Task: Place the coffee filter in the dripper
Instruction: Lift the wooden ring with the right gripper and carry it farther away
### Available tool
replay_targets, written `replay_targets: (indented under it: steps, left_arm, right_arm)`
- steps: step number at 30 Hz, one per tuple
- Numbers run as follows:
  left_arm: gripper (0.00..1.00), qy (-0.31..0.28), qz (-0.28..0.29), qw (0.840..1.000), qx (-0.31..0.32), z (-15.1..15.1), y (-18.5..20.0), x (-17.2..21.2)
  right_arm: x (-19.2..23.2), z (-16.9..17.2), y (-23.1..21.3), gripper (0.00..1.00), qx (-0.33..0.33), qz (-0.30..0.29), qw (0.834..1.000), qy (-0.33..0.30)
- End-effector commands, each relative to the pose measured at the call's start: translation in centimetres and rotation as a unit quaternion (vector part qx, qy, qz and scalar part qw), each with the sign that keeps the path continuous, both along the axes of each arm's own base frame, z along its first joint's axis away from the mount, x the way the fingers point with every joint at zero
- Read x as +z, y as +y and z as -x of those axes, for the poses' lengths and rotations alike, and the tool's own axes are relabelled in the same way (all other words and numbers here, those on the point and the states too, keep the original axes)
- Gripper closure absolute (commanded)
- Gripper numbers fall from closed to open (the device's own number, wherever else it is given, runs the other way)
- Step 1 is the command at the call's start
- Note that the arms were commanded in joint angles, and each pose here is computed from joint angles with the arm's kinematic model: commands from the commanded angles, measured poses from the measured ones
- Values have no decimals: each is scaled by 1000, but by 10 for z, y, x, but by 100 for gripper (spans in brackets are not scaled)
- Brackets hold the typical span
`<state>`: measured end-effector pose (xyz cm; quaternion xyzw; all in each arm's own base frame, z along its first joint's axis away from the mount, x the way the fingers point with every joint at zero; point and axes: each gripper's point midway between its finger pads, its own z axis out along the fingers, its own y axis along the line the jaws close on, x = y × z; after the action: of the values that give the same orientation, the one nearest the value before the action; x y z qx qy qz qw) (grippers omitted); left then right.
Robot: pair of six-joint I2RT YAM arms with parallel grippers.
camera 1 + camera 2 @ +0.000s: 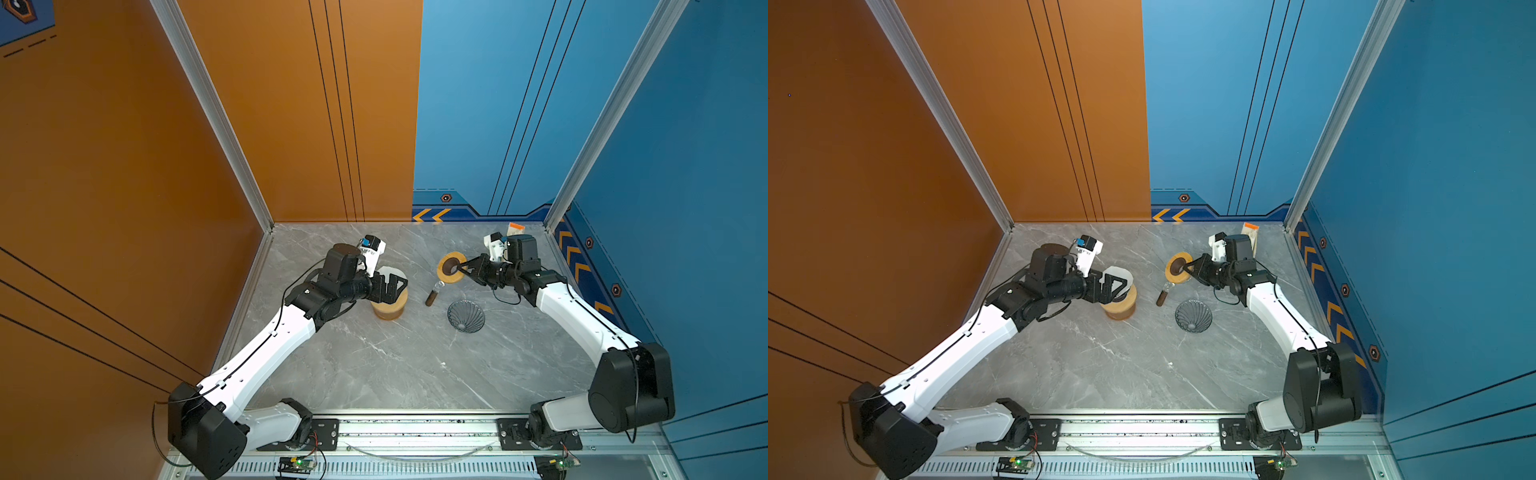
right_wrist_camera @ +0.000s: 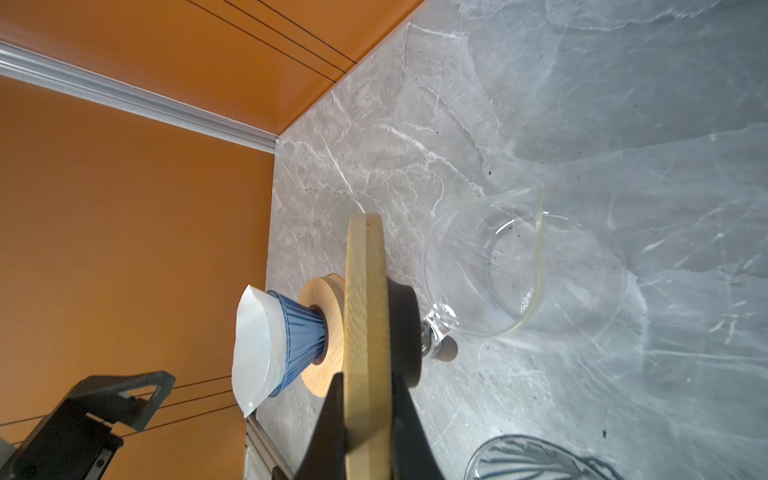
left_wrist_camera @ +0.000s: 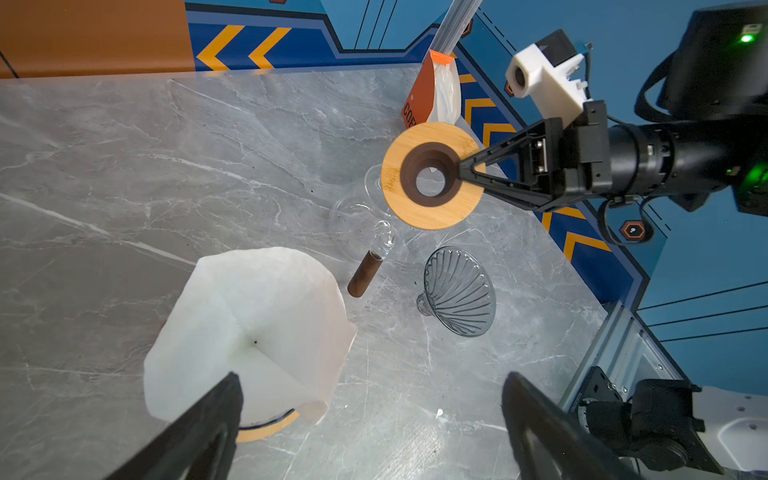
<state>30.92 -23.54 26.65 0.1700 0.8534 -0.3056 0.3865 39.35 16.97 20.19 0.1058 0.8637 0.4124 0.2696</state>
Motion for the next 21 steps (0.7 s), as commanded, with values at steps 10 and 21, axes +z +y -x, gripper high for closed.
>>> replay_targets:
  steps: [10,21]
  left_arm:
    - [2,-2,2,1000,-8,0,1,8]
    - [2,-1,5,1000,-7,2,-1,12]
  right_arm:
    - [-6,-32,-4,100,-15,-25,1000,-4]
    - [-16,-48,3,100,-8,-46,999,5]
